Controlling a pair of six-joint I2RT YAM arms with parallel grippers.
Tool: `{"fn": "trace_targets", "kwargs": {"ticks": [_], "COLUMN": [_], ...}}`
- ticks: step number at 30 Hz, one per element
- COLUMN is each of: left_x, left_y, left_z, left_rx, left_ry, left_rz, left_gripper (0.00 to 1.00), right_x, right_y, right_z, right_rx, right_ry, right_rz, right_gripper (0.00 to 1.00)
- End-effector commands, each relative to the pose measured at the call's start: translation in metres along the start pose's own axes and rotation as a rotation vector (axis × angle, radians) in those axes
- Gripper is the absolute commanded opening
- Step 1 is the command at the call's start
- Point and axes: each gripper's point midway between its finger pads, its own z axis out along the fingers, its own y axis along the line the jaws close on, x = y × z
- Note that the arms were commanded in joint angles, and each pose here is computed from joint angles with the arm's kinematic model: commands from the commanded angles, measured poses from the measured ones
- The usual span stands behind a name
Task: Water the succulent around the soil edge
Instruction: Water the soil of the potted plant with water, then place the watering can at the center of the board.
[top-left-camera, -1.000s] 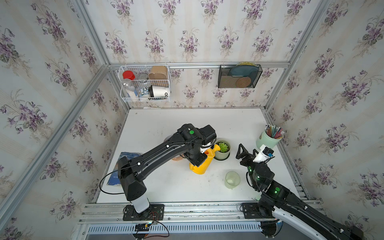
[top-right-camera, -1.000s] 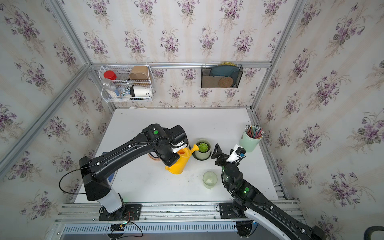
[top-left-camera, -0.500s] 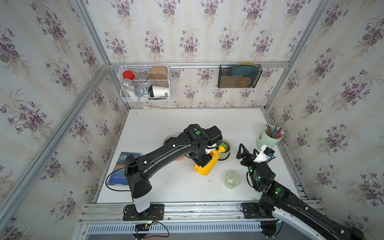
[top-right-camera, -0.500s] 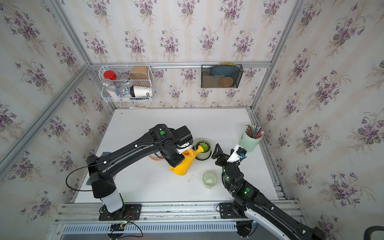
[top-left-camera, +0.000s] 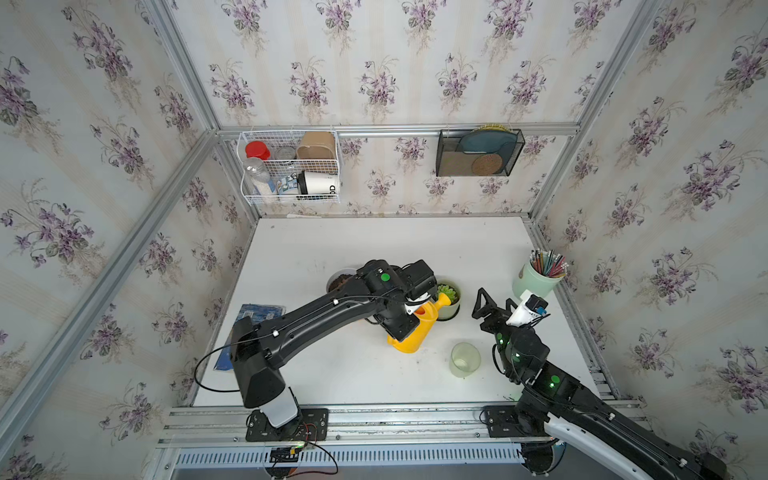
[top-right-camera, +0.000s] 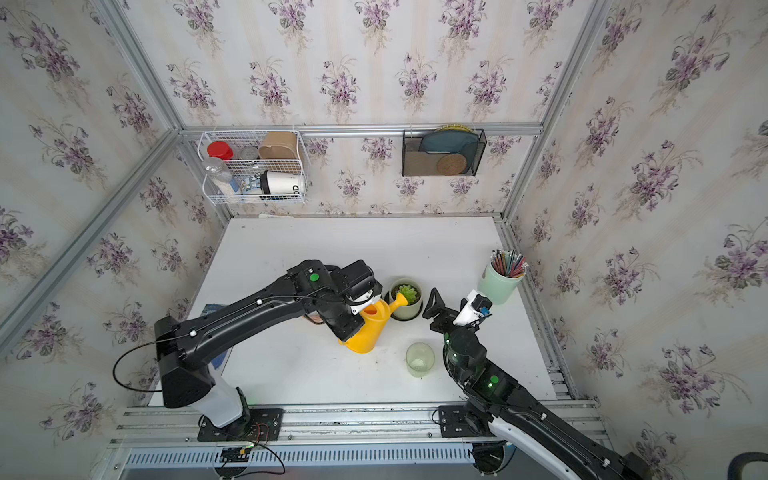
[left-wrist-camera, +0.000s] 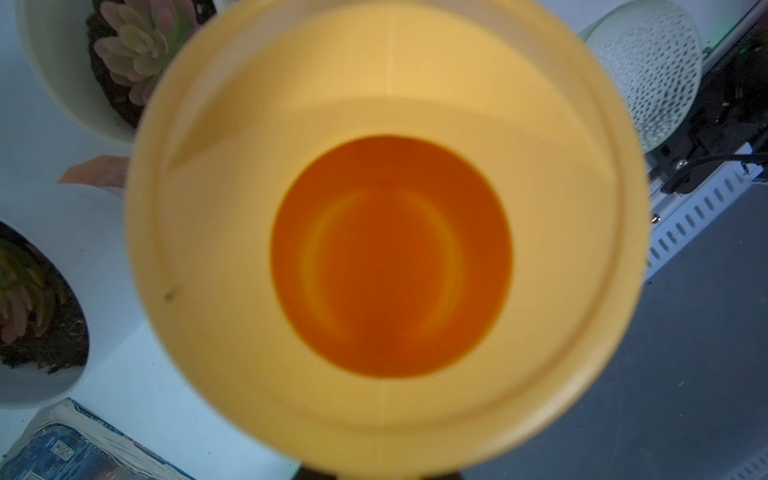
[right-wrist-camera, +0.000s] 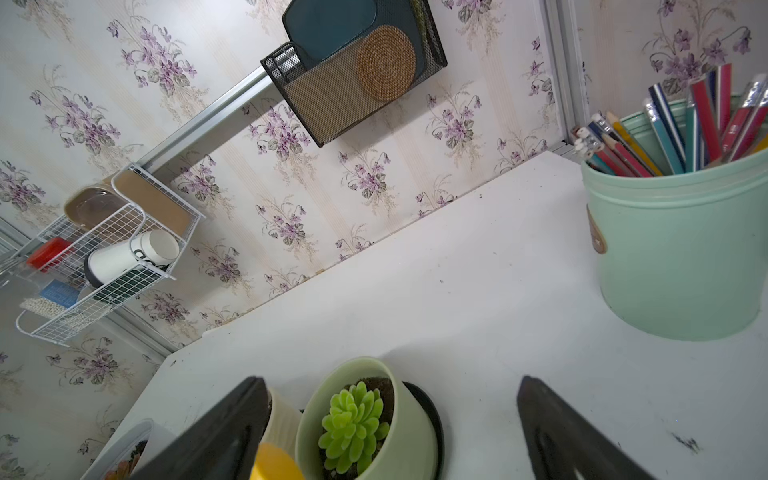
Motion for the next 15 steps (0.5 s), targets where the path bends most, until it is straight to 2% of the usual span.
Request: {"fn": "trace_targets", "kwargs": {"ticks": [1,7,12,15], "left_x": [-0.018,-0.003,0.006,0.011], "left_y": [0.003,0.007,0.009,0.007], "left_z": [0.003,0.023,0.047,0.063], "left_rx": [0.001,0.007,0.028,0.047], "left_ry": [-0.187,-0.360,-0.425,-0.418], "left_rz": [-0.024,-0.042,-0.072,-0.088], "left_gripper": [0.00,0.00,0.00,0.00], "right_x": [-0.005,-0.010,-0.012,-0.016], "right_y": [0.005,0.009,0.016,0.020], "right_z": [-0.001,-0.004,-0.004,-0.003], "right_rx": [-0.041,-0.085,-0.120,-0.121], "right_ry": [-0.030,-0.066,-0.084,-0.083], "right_rz": [0.025,0.034,0.023,0.014], "right_gripper": [0.99,0.99,0.99,1.00]}}
